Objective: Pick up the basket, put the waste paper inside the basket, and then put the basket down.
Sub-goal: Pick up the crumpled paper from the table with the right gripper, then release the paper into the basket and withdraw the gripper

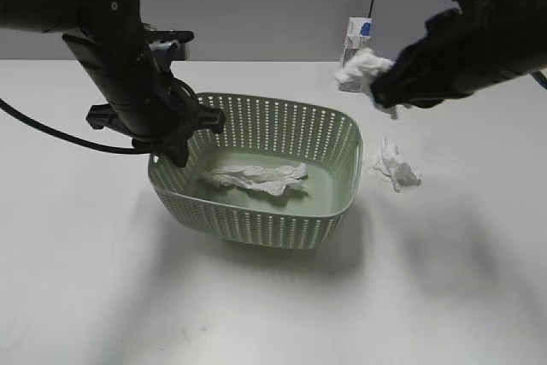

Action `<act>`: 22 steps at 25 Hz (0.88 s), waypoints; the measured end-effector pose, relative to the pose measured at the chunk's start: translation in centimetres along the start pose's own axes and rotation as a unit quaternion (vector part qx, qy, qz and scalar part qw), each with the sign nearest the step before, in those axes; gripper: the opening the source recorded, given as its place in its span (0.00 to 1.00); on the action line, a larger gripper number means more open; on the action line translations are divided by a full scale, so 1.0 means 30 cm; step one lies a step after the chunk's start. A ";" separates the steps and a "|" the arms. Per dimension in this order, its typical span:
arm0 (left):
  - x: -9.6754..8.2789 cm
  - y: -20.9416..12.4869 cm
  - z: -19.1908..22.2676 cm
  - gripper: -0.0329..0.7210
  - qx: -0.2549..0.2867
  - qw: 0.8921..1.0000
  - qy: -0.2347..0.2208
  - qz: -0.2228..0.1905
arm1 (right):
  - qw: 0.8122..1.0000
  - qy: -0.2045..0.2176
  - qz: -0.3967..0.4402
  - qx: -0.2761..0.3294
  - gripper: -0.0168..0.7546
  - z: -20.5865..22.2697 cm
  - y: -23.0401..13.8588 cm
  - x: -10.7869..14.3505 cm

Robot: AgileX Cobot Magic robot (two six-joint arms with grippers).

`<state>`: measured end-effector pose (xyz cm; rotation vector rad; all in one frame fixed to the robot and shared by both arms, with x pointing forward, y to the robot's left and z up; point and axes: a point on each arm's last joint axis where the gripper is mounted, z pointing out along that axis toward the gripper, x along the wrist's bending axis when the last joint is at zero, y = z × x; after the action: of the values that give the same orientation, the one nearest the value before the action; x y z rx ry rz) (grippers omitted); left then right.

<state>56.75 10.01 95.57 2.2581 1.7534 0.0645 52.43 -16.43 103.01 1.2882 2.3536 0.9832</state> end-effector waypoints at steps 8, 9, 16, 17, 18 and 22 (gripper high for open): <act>0.000 0.001 0.000 0.04 -0.001 1.000 0.000 0.000 | 0.997 0.056 -0.054 0.006 0.30 0.132 0.004 0.203; 0.000 0.001 0.000 0.04 -0.001 1.000 0.000 0.000 | 0.997 0.059 -0.047 0.022 0.45 0.161 -0.012 0.204; 0.000 0.001 0.000 0.04 -0.001 1.000 0.000 0.000 | 0.996 0.069 -0.047 0.041 0.81 0.166 0.002 0.211; 0.000 0.001 0.000 0.04 -0.001 1.000 0.000 0.000 | 0.997 0.062 -0.048 0.025 0.81 0.143 0.031 0.207; 0.000 0.000 0.001 0.04 0.000 1.000 0.000 0.000 | 0.998 0.053 -0.041 0.009 0.80 0.117 0.064 0.197; 0.001 -0.001 0.001 0.04 0.002 1.000 0.001 0.001 | 0.999 -0.020 0.004 -0.026 0.79 0.070 0.139 0.053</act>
<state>56.72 10.04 95.53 2.2637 1.7553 0.0635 55.29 -12.69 104.45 1.2868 2.2801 1.0055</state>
